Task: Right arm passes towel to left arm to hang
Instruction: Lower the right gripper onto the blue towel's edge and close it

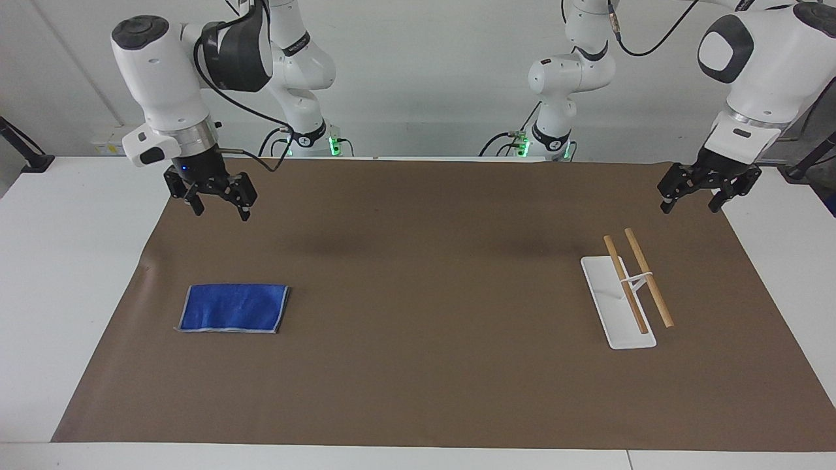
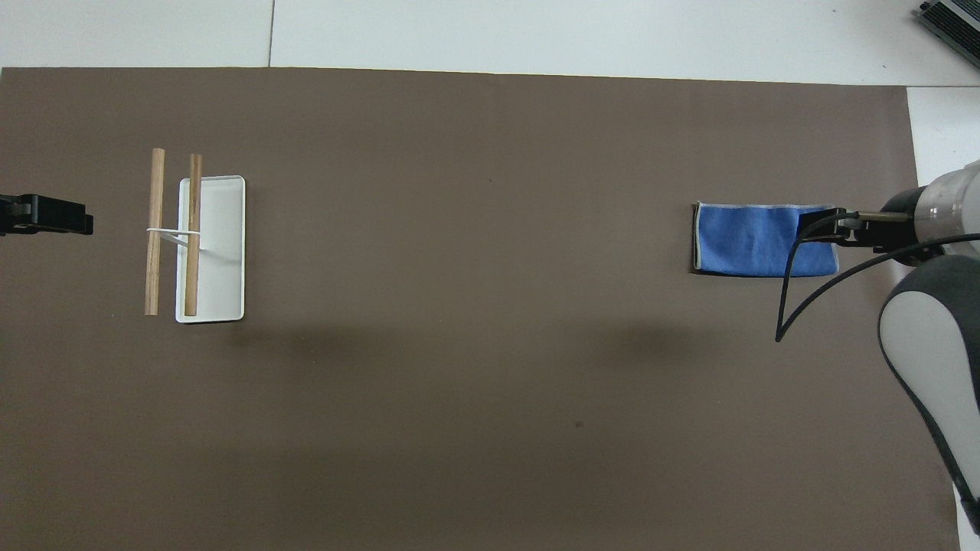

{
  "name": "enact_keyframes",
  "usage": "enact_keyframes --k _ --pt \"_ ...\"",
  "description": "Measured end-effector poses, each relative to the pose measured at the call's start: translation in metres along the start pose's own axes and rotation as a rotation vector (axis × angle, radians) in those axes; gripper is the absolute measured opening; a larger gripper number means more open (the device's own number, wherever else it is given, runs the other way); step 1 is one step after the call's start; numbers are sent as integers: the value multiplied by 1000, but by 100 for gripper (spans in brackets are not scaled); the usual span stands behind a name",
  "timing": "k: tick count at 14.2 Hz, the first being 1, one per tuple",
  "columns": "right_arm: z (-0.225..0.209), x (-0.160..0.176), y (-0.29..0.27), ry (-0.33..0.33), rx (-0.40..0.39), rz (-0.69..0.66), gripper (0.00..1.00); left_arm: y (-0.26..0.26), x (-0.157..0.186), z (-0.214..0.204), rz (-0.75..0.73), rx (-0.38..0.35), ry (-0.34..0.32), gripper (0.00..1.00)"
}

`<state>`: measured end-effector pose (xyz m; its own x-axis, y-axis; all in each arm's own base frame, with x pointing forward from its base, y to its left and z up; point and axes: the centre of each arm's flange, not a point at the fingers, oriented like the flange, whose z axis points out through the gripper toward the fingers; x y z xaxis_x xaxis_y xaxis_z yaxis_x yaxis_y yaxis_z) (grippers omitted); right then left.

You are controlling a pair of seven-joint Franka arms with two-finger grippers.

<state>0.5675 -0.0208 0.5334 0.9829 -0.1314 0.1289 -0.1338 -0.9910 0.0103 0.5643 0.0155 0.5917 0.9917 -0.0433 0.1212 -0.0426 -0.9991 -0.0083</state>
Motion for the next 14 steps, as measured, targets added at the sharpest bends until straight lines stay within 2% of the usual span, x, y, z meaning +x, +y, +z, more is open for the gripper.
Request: enact_keyframes --k 12,14 --pt "141 38 31 -14 22 -36 100 0 0 0 0 0 -1 100" --pt "163 41 34 4 26 -38 100 0 0 0 0 0 -1 100"
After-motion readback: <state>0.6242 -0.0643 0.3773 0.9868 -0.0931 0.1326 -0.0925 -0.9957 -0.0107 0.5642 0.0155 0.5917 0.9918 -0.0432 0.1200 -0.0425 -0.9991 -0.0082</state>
